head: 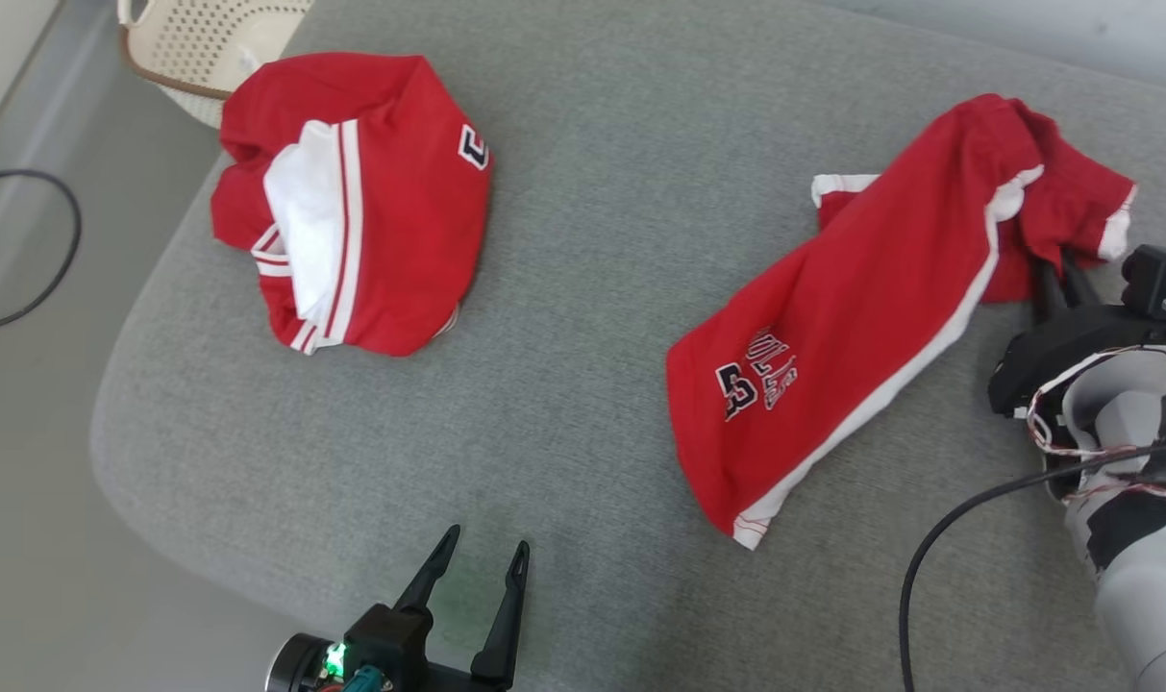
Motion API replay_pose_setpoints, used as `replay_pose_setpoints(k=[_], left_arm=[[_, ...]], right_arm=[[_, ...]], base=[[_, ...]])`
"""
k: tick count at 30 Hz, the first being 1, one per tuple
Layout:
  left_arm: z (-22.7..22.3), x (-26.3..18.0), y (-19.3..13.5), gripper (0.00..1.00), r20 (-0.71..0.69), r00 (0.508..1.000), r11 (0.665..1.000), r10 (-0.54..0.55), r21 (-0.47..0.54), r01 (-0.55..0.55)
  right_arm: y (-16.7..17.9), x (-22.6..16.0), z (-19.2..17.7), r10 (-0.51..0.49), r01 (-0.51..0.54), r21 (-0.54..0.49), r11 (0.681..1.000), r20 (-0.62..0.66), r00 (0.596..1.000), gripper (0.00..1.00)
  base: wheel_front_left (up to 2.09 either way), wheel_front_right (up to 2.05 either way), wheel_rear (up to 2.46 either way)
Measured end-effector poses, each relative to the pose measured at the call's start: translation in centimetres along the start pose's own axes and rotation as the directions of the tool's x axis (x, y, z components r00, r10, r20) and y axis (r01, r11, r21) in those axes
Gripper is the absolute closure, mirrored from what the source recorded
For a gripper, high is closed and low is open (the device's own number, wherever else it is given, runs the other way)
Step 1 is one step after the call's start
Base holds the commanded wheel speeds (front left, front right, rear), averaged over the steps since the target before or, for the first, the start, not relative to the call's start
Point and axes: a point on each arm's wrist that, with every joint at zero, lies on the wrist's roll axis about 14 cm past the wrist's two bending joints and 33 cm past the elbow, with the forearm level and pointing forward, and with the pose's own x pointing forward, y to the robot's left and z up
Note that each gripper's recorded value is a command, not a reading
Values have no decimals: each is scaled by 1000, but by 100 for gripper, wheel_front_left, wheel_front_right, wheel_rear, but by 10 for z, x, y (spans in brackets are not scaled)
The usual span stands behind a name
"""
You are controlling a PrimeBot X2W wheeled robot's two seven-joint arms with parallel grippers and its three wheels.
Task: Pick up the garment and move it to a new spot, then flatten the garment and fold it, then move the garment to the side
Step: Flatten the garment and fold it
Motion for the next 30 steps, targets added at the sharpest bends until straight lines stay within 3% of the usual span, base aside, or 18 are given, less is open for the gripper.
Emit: replay_pose_setpoints(k=[8, 30], left_arm=[[7, 7, -16, 0, 26, 998, 998, -58, -10, 58], [32, 1, -77, 0, 113, 962, 968, -247, -16, 250]], right_arm=[[2, -36, -3, -5, 4, 29, 1000, 36, 999, 100], [-37, -195, -34, -217, 213, 102, 972, 26, 976, 100]], base=[[0, 0, 0], [0, 0, 0]])
